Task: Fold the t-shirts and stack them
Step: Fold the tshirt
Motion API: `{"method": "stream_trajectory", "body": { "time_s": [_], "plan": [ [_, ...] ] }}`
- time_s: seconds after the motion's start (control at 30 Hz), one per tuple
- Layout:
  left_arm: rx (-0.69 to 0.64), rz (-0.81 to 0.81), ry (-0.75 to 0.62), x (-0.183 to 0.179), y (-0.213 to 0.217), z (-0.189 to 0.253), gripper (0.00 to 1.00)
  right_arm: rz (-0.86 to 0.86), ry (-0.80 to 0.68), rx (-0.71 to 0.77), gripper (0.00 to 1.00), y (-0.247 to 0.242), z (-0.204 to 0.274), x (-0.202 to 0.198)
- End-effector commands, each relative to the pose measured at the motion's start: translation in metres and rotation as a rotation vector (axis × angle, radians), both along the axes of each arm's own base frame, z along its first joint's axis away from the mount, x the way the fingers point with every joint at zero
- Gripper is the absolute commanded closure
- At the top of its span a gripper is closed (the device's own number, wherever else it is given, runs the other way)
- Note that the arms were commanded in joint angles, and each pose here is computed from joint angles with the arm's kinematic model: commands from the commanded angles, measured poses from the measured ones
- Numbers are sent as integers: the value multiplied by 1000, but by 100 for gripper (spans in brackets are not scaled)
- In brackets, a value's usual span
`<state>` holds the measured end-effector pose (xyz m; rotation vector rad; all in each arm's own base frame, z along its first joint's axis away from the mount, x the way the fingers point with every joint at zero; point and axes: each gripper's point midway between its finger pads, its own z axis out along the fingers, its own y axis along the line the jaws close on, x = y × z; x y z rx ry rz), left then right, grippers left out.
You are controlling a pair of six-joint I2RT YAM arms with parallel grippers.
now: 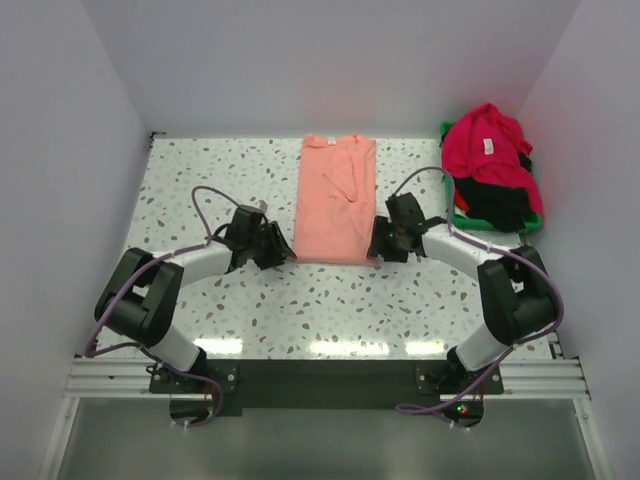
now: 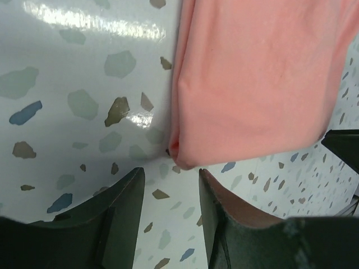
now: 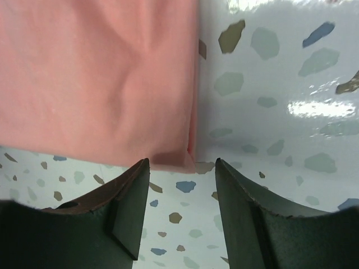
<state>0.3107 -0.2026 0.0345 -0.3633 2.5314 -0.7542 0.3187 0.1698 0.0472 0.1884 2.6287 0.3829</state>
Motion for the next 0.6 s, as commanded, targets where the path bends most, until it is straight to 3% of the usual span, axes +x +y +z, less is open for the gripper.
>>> {"method": "stream_trajectory", "body": {
  "time_s": [0.0,0.33,0.57],
  "plan": [
    [-60,-21,-37,-1,-9,7,51,-13,-32,111,46,18,6,0],
    [-127,-37,-22,-4,-19,-2,51,-63,-13,157,47,19,-9,-8],
    [-126,-16,-28,5,-21,-7,55,-122,-37,190,54,14,-8,-4]
  ]
}}
